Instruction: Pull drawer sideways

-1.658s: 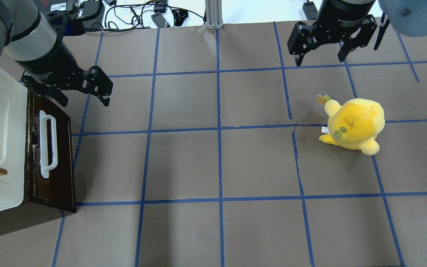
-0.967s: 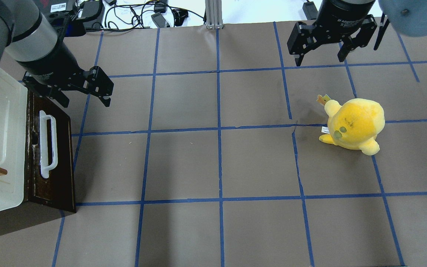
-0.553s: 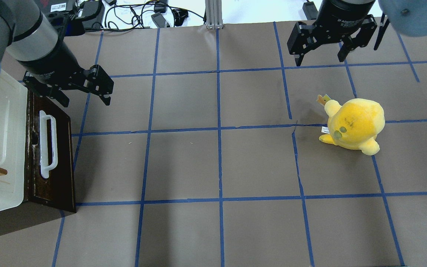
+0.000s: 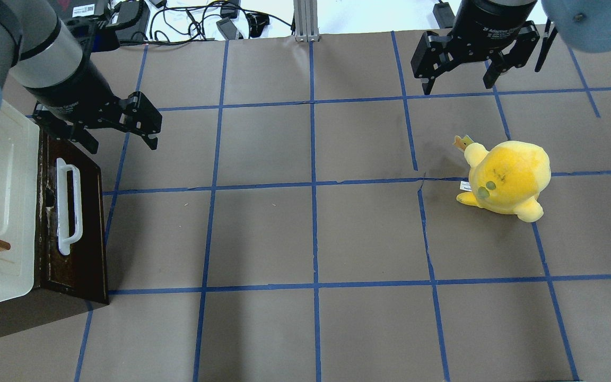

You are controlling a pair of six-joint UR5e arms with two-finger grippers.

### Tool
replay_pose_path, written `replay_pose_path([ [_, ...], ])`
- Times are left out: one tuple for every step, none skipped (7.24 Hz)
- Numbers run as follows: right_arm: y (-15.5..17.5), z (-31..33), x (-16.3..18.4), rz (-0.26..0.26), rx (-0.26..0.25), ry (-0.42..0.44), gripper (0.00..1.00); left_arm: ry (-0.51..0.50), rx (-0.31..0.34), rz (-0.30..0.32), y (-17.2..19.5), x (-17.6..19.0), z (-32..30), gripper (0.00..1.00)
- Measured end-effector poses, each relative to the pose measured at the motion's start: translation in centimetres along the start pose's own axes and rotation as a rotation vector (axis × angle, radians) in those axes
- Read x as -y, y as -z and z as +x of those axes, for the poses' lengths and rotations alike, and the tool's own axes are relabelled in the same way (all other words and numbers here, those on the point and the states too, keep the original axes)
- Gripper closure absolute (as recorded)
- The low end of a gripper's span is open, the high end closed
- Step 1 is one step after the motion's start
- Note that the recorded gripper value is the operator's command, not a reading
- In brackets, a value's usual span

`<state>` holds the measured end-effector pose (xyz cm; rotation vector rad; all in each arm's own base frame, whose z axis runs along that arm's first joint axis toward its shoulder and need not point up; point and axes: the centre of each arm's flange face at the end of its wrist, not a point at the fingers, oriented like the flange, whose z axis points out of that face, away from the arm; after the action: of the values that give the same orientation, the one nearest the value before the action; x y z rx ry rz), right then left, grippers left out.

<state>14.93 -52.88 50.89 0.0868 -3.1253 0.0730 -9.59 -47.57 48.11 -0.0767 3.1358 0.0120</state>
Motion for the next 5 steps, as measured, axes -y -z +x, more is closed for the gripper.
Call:
replay_pose_path([
  [0.00, 0.00, 0.00, 0.000, 0.000, 0.000, 0.00, 0.018, -0.006, -0.004, -0.23, 0.19, -0.55, 0.00],
  [0.00, -0.01, 0.00, 0.000, 0.001, 0.000, 0.00, 0.028, -0.009, -0.007, -0.38, 0.28, -0.84, 0.00],
  [0.00, -0.01, 0.00, 0.000, 0.001, -0.001, 0.00, 0.032, -0.009, -0.009, -0.48, 0.33, -0.95, 0.00],
  [0.00, 0.00, 0.00, 0.000, 0.000, -0.001, 0.00, 0.034, -0.008, -0.010, -0.57, 0.36, -1.02, 0.00],
  [0.00, 0.00, 0.00, 0.000, 0.000, -0.001, 0.00, 0.035, -0.006, -0.012, -0.68, 0.35, -1.08, 0.00],
])
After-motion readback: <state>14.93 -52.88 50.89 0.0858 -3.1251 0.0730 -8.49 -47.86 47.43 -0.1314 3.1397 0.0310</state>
